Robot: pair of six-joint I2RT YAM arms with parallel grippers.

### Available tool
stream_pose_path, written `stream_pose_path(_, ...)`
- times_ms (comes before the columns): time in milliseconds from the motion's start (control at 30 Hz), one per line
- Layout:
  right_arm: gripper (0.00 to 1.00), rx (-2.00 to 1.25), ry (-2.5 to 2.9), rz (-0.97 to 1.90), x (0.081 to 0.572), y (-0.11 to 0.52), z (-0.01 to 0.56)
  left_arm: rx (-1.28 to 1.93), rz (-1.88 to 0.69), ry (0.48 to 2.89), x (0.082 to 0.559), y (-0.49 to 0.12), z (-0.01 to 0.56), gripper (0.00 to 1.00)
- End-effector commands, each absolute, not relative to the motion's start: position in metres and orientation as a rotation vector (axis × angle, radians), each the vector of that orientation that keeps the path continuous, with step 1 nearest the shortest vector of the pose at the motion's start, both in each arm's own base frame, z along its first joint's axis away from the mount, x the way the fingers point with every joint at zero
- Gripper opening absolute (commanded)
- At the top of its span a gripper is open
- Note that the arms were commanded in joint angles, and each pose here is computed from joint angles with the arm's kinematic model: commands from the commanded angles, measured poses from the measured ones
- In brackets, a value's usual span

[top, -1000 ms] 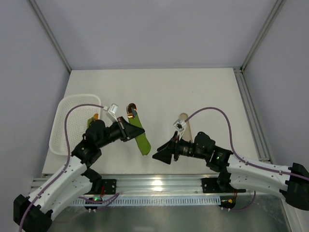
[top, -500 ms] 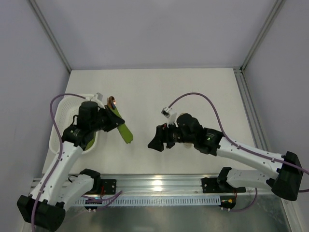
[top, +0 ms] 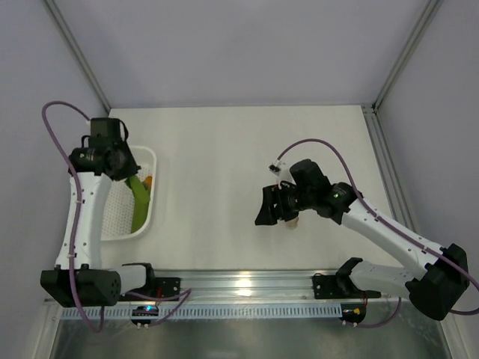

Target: Place the utensils on the paper napkin and roll it up

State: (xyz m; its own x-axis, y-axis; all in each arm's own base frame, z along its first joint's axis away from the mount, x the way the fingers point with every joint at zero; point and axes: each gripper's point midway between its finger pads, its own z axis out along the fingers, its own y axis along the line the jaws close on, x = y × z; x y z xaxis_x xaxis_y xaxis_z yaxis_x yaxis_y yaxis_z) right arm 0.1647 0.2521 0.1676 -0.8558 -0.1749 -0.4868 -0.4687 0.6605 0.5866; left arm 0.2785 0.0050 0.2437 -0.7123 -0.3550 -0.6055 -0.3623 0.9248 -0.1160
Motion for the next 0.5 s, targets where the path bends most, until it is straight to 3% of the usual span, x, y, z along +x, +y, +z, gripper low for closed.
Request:
stream_pose_path(0, 0.71, -0.611, 2.435, 1.093, 0.154, 0.251, 0.200, -0.438, 0.284, 2.589, 0.257, 0.070, 0.227, 0.00)
stream_pose_path(133, 0.71, -0.632, 2.430, 1.068, 0.161, 0.246, 0.203, -0.493, 0.462, 2.677, 0.259, 0.122, 0.201, 0.00)
stream_pose_path(300, 0.70, -0.660, 2.440, 1.042, 0.163, 0.244, 0.199, -0.281, 0.427, 2.703, 0.286, 0.125, 0.179, 0.00)
stream_pose_path(400, 0.71, -0.670, 2.438, 1.018, 0.166, 0.243, 0.196, -0.171, 0.303, 2.720, 0.288, 0.122, 0.163, 0.00)
stream_pose_path(467, 0.71, -0.688, 2.429, 0.989, 0.170, 0.241, 0.198, -0.222, 0.026, 2.710, 0.289, 0.116, 0.148, 0.00)
